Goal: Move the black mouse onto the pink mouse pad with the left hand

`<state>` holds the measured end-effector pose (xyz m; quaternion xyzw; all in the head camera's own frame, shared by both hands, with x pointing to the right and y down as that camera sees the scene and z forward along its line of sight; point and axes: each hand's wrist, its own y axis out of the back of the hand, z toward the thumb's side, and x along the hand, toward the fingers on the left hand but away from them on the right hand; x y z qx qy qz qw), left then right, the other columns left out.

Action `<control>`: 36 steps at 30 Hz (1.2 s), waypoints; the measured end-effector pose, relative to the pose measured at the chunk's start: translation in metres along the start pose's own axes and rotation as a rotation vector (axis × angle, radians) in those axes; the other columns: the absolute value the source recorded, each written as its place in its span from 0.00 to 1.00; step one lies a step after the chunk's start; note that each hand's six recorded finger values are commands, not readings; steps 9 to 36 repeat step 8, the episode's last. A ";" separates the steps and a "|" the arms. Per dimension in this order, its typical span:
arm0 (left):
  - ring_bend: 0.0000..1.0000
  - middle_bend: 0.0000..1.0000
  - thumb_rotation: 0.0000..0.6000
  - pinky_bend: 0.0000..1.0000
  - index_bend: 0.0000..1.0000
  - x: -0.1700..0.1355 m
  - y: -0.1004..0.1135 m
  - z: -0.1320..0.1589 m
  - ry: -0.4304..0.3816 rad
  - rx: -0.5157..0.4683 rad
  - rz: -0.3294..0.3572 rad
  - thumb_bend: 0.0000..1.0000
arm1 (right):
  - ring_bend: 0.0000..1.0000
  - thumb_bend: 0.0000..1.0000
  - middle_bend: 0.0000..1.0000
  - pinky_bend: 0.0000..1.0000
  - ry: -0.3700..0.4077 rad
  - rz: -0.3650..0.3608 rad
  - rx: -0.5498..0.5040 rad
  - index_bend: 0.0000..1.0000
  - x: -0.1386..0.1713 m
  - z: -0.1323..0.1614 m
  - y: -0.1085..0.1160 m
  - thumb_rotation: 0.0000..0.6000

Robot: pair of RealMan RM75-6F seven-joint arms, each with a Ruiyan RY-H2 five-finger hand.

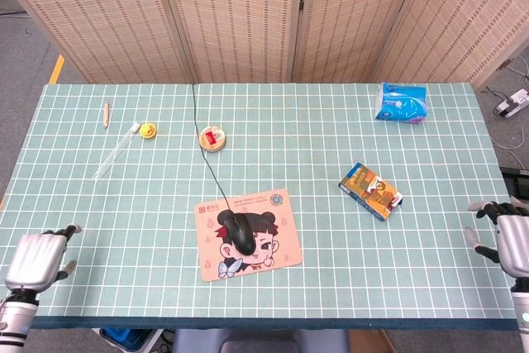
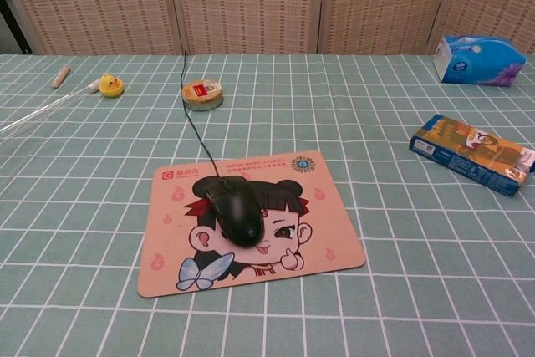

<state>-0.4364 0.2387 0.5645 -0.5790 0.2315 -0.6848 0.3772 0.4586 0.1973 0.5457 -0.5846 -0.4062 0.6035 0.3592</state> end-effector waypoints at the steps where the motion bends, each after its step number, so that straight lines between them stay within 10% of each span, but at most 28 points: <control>1: 0.56 0.53 1.00 0.66 0.41 -0.004 -0.003 -0.006 0.021 -0.011 -0.007 0.25 | 0.40 0.28 0.48 0.41 -0.001 0.009 0.001 0.40 0.000 0.001 -0.002 1.00; 36: 0.56 0.52 1.00 0.66 0.41 -0.009 -0.008 -0.024 0.069 -0.022 -0.024 0.25 | 0.40 0.28 0.48 0.41 0.000 0.057 0.005 0.40 -0.003 0.004 -0.014 1.00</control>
